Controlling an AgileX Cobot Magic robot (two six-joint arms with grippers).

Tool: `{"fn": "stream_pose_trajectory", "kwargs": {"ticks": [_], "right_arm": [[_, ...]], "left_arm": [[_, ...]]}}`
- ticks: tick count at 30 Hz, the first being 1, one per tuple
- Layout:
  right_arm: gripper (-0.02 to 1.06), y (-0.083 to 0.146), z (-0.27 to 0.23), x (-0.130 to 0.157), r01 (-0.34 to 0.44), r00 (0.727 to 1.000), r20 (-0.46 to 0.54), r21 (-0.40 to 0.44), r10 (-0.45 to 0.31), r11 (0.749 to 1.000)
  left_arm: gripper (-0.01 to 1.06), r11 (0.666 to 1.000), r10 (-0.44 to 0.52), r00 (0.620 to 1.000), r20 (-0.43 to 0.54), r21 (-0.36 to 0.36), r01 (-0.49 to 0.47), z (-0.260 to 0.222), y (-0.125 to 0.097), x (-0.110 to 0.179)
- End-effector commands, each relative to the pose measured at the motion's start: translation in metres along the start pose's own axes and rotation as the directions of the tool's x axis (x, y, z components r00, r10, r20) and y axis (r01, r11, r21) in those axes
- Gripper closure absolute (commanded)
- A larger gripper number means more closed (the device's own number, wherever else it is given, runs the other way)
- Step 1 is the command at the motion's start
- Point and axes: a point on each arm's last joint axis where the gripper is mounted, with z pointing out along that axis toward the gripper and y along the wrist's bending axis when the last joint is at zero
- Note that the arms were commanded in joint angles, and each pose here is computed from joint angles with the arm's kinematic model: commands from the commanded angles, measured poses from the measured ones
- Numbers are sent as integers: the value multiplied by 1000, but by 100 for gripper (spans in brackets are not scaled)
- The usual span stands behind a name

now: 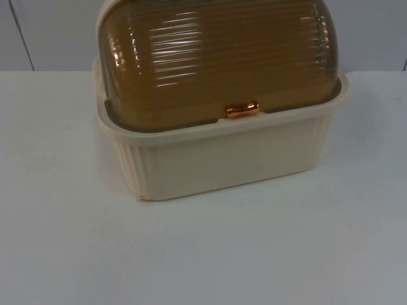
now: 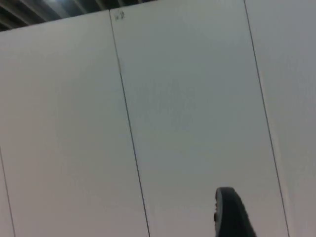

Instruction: Open the box lid with the left hand, place the block into the box with the right hand, then close the box lid with the left hand.

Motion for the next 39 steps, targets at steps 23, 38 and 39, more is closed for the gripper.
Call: {"fn": "stream_pose_trajectory", "kwargs": {"ticks": [23, 38, 39], "right_arm": [[0, 3, 96, 120, -80, 870, -482, 70, 104, 994], [0, 9, 117, 185, -72, 751, -653, 63, 95, 995], [0, 9, 117, 185, -72, 751, -653, 63, 95, 995]], "left_arm": [[62, 991, -119, 833, -541, -20, 129, 64, -9, 131], [62, 994, -96, 685, -723, -31, 107, 73, -14, 199], [62, 994, -96, 685, -723, -31, 107, 73, -14, 199]]}}
